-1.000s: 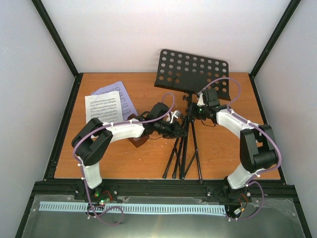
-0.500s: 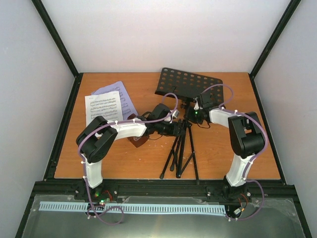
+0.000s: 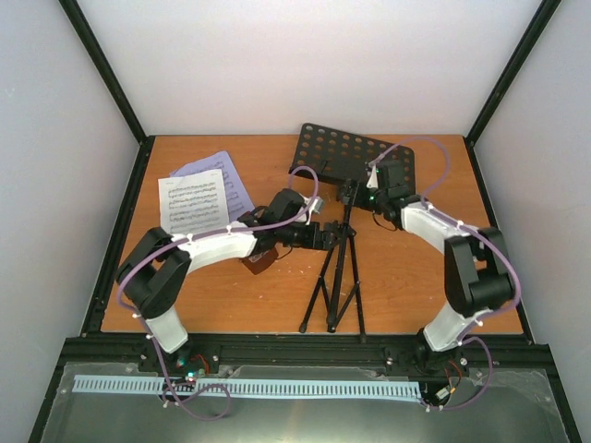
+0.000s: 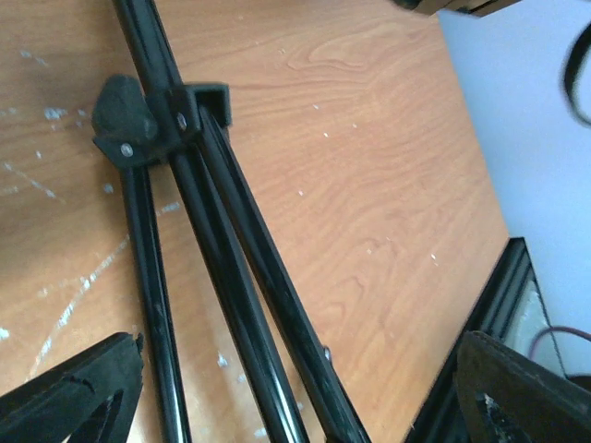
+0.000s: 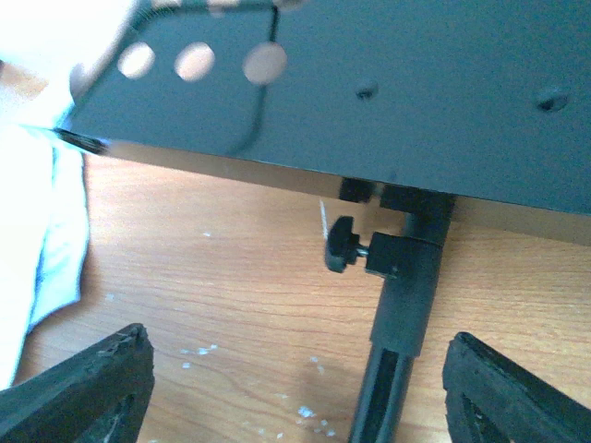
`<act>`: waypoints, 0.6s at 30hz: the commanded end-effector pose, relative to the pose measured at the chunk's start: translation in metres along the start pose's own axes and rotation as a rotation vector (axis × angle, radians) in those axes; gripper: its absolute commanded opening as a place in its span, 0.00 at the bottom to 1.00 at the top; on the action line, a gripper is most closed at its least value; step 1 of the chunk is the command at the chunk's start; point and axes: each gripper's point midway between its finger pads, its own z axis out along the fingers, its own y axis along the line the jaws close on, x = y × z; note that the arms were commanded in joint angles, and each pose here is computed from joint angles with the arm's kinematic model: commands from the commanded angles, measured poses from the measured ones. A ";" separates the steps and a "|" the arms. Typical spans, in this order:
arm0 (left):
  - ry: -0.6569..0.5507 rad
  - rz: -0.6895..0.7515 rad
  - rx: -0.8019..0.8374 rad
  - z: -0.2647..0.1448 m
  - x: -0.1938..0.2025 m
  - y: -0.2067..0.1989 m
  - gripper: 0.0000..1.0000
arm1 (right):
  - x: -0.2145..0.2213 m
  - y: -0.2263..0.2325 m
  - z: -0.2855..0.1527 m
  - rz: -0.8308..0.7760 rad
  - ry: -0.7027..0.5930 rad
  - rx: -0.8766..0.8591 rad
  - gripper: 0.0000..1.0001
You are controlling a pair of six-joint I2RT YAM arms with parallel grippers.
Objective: Pack up the instrument practice props
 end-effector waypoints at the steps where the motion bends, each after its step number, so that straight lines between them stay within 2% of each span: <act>1: 0.034 -0.026 0.056 -0.020 0.016 -0.012 0.94 | 0.007 0.008 -0.038 0.012 0.008 -0.033 0.90; 4: 0.084 -0.061 0.089 -0.023 0.036 -0.017 0.98 | 0.031 0.018 -0.068 0.057 0.048 -0.087 1.00; 11: 0.159 -0.119 0.128 -0.019 0.078 -0.024 0.99 | 0.116 0.014 -0.112 0.246 0.152 -0.168 1.00; 18: 0.191 -0.149 0.097 -0.013 0.103 -0.013 0.99 | 0.173 0.010 -0.117 0.345 0.238 -0.209 1.00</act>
